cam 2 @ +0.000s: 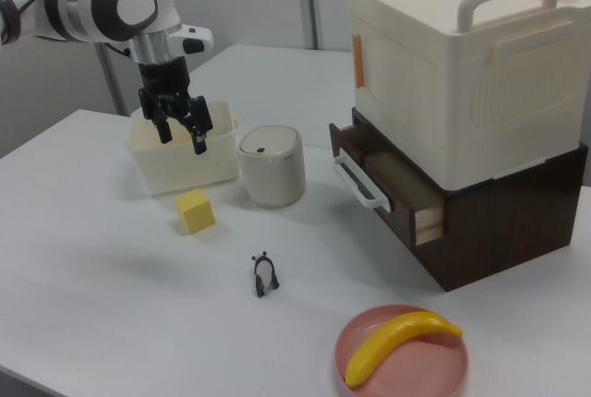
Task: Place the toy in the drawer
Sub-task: 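Move the gripper over the panda toy and lower it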
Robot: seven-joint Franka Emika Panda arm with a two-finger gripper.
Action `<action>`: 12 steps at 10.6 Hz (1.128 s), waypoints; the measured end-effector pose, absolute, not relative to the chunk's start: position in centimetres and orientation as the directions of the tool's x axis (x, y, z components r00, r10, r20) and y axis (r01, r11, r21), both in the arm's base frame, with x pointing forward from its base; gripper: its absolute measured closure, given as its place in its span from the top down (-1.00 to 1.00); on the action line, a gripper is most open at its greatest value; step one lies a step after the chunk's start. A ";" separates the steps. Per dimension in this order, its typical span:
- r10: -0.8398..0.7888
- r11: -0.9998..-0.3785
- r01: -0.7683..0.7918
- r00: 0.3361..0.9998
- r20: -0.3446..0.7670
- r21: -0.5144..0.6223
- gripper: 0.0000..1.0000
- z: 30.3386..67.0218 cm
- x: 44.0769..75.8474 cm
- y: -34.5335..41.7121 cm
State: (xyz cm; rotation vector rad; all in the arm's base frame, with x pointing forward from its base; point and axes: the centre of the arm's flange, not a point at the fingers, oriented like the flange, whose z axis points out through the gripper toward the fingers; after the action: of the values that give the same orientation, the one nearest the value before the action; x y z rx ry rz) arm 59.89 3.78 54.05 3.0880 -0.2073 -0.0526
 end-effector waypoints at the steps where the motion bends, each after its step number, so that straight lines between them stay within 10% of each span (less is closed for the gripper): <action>1: -0.133 -0.990 -0.132 0.991 -0.031 0.048 1.00 54.1 59.9 3.8; 8: -0.135 -0.990 -0.133 0.990 -0.032 0.049 1.00 54.0 59.9 3.4; 12: 0.169 -0.984 0.171 0.984 -0.050 0.038 1.00 53.9 60.0 0.5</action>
State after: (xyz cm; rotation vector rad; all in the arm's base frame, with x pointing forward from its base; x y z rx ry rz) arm 60.00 0.47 53.90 3.0869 0.2651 -0.0721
